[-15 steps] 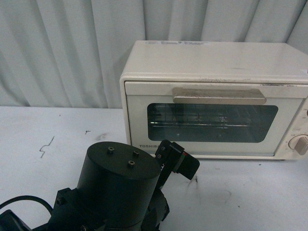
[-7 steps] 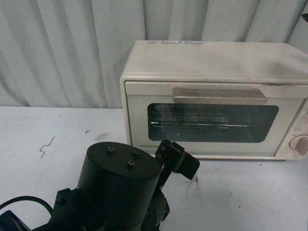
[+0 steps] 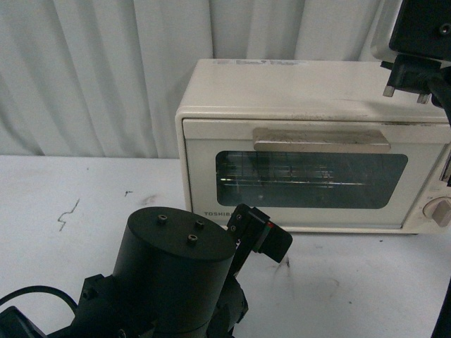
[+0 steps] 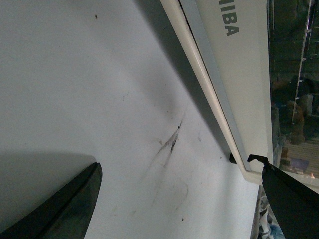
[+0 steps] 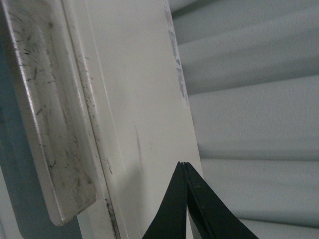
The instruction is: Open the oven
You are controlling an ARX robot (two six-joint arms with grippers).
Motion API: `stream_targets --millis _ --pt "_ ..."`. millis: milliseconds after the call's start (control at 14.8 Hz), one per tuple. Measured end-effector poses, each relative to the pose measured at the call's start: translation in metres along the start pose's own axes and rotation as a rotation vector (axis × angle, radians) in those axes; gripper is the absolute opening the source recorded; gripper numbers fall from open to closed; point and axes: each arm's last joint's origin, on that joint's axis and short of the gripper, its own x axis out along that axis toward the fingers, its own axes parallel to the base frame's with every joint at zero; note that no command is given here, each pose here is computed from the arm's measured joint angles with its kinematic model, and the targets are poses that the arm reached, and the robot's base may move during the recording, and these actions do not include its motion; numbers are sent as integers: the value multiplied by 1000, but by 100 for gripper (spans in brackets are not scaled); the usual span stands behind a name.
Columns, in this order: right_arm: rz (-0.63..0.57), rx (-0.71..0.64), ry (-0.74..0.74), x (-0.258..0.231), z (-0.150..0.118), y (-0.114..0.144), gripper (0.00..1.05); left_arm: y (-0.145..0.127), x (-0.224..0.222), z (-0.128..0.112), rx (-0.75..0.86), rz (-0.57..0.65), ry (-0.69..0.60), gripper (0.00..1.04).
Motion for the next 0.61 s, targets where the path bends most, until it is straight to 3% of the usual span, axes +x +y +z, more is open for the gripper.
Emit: stream_targets --millis 608 --pt "112 -34 -32 6 7 18 2 -1 0 1 1 5 -4 98"
